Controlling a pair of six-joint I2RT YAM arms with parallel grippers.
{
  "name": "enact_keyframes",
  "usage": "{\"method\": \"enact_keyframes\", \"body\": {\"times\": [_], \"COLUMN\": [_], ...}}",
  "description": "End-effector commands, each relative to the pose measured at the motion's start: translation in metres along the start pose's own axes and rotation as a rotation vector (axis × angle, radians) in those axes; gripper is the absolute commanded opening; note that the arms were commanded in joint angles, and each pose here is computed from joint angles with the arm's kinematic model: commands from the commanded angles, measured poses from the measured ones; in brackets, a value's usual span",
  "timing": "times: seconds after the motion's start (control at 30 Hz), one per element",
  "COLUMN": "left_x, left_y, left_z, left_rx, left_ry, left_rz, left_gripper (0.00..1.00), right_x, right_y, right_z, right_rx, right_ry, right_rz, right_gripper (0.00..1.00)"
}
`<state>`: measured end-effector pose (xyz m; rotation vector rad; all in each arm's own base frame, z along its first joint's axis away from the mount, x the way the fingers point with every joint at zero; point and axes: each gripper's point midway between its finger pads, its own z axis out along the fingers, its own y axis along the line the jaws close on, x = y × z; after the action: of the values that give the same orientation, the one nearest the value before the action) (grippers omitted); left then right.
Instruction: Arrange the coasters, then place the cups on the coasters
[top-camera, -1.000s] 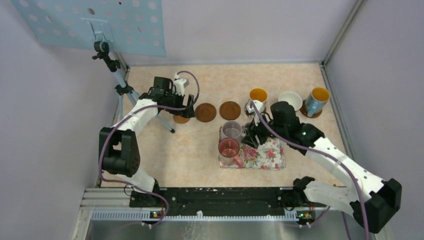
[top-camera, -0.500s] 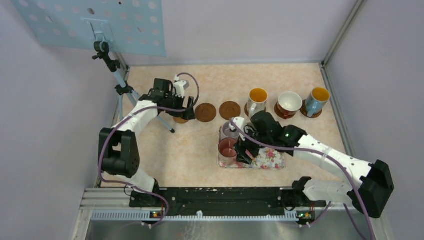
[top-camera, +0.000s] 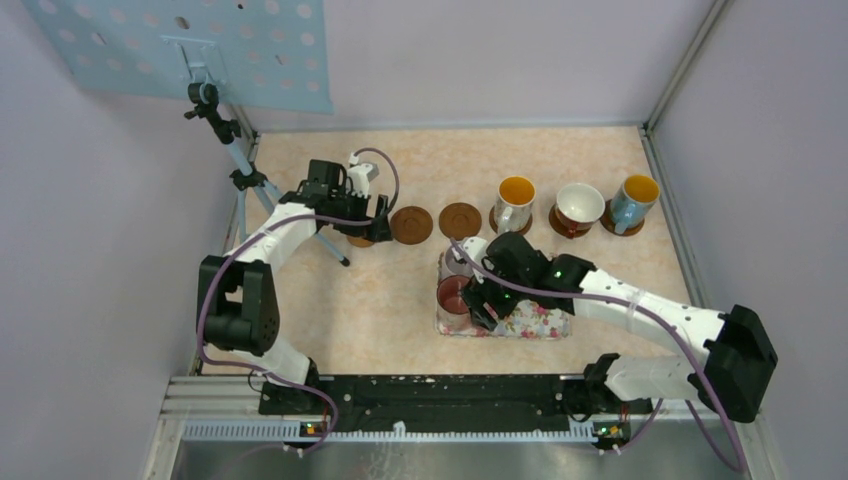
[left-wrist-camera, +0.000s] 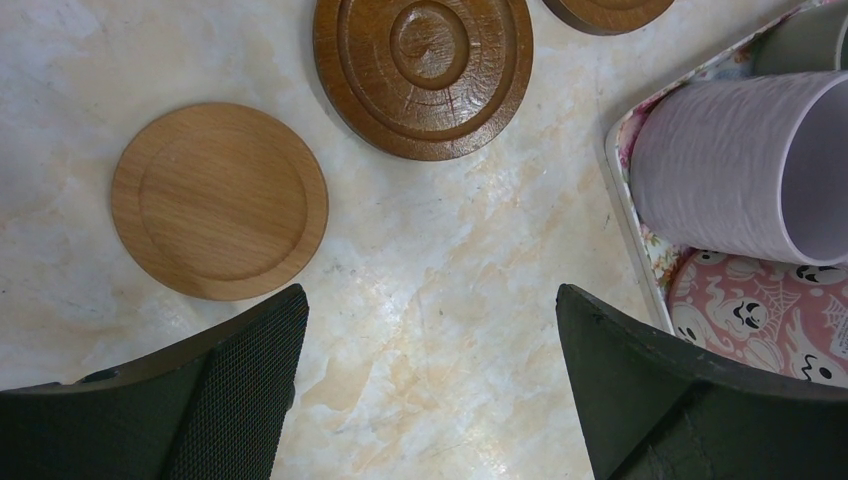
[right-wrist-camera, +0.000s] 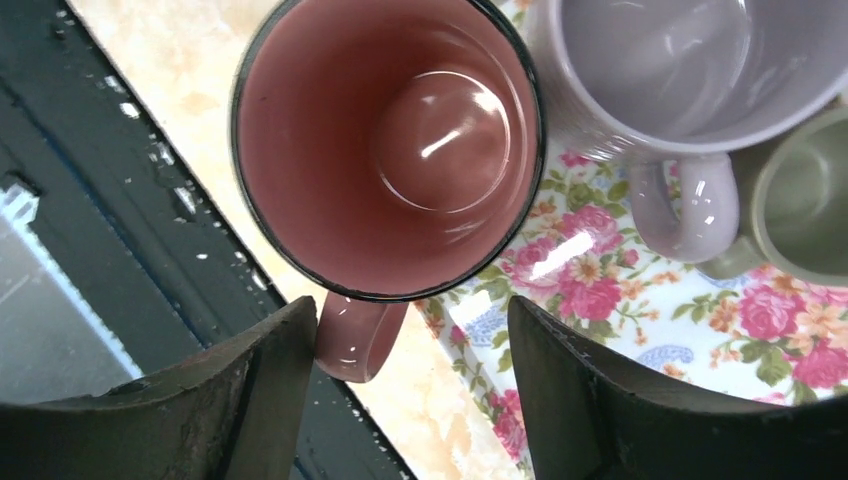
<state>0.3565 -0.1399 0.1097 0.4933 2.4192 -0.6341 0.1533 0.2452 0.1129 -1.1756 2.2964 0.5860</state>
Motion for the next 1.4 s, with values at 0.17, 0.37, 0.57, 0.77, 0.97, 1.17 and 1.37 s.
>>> {"method": "enact_keyframes", "body": {"times": [0.17,0.37,0.57,0.77,0.97,1.17,1.37], "left_x": [-0.01,-0.009,-0.01,-0.005,-0.003,-0.001,-0.008], "left_y": [-0.007,-0.006,-0.006,-0.006,-0.006,-0.01,-0.009], "left_z": [-0.01,-0.007,-0.006,-0.003,-0.002,-0.002,-0.005], "left_rx": [0.01,0.014,0.014,0.018,0.023,0.039,0.027], "left_ry": [-0.062,-0.058,-0.056,-0.044,-0.034,-0.025,-0.041], "left_rz": [0.018,0.013,0.003,-0.017,-0.028,-0.057,-0.039], "left_gripper": [0.99,0.99,0.99,0.99,0.99,0.99,0.99], "right_x": [-0.009,-0.01,-0.006,0.0,0.002,-0.006,-0.022], "right_y": [-0.024,-0.013,-0.016,-0.018,-0.022,-0.004,0.012], "right_z": [0.001,0.008,0.016,0.021,0.021,0.006,-0.018], "right_rx": [0.16,0.075,0.065,0.072,0.079,-0.012,-0.076], "right_ry": [-0.043,-0.04,-0.009,-0.013,-0.018,-0.097,-0.228], "right_rz": [0.057,-0.023,-0.093,-0.111,-0.153,-0.232,-0.346], "right_gripper": [0.55,0.51,0.47,0.47,0.27,0.0,0.0]}}
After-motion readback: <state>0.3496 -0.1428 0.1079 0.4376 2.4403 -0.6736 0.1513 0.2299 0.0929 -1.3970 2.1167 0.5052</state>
